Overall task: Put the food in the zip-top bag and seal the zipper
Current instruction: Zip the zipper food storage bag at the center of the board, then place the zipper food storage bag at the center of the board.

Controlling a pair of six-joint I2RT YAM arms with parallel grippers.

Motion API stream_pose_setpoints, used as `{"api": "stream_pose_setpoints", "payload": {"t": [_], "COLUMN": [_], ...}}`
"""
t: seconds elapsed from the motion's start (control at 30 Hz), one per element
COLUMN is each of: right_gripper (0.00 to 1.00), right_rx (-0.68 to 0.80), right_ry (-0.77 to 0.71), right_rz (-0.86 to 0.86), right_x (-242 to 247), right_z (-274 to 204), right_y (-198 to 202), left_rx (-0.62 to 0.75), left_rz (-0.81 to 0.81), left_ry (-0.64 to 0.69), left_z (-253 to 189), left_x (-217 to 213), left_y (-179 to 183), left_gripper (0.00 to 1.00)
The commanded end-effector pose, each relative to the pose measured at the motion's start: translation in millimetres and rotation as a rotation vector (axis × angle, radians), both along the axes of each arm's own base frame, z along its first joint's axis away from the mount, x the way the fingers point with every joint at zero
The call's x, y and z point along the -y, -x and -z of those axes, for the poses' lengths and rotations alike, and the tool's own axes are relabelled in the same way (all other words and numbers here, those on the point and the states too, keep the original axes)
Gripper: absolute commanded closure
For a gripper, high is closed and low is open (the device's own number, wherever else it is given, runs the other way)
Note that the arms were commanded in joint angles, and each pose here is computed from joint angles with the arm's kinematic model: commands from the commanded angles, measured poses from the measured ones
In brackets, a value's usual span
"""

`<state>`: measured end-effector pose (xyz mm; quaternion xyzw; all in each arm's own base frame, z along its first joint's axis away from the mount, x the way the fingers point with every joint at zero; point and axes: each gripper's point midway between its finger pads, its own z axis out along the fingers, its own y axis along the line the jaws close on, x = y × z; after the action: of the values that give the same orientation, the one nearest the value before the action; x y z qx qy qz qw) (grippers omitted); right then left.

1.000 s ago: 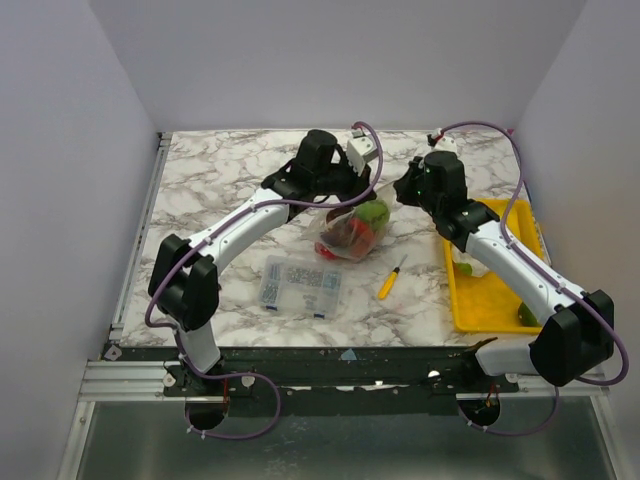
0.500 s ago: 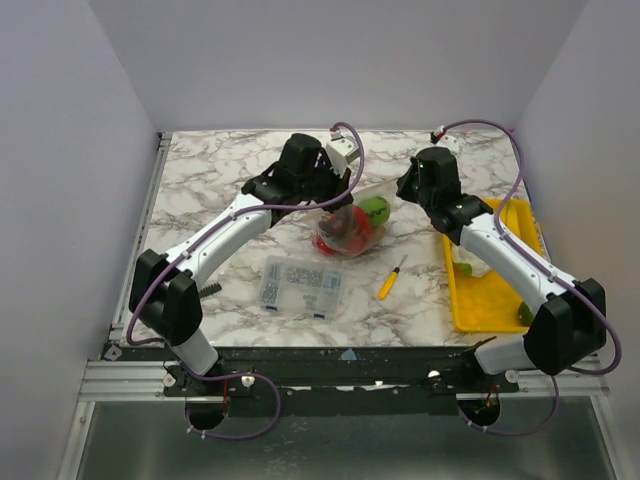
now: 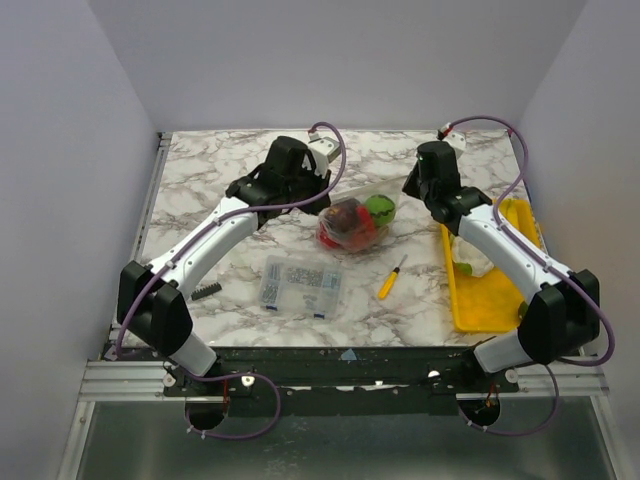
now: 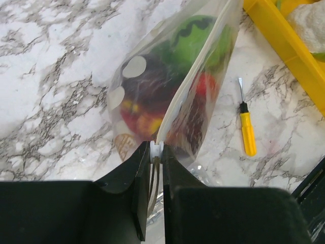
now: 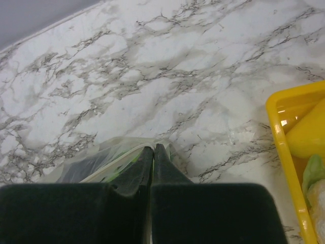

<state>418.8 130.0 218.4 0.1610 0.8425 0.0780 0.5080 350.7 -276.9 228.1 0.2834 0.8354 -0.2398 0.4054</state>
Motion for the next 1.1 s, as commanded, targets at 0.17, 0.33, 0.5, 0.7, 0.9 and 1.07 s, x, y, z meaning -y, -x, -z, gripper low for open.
{"api": "stream_pose_setpoints", "payload": {"t": [0.17, 0.33, 0.5, 0.7, 0.9, 1.07], "right_gripper": [1.00, 1.00, 1.00, 1.00, 1.00, 0.99], "right_rx": [0.023, 0.028, 0.048, 0.025, 0.015, 0.025], "right_ry": [0.067, 0.060, 0.053, 0.041, 0.056, 0.072], "right_rz": [0.164, 0.132, 0.078, 0.076, 0.115, 0.024], "right_x": [38.7, 32.6, 22.6, 13.8, 13.9, 4.6], "right_z": [-11.1, -10.8, -10.9, -3.0, 3.8, 0.2], "right_y": [-15.0, -19.2, -25.4, -42.1, -59.3, -57.1], "left_rx": [-0.075, -0.086, -0.063, 0.057, 0.095, 0.084], "left_rz": [-0.232, -0.261, -0.276, -0.337, -0.304, -0.262], "left_ry": [-0.100, -0.087, -0.053, -0.005, 0.100, 0.142], "left_z": [14.6, 13.3, -3.2, -41.8, -59.7, -53.6], "left_x": [-60.5, -64.9, -66.5, -83.0, -84.9, -87.3], "left_y": [1.8, -1.9, -2.9, 3.0, 32.0, 58.9], "left_gripper": [1.00, 0.96, 0.58, 0.37, 0.33, 0.32]}}
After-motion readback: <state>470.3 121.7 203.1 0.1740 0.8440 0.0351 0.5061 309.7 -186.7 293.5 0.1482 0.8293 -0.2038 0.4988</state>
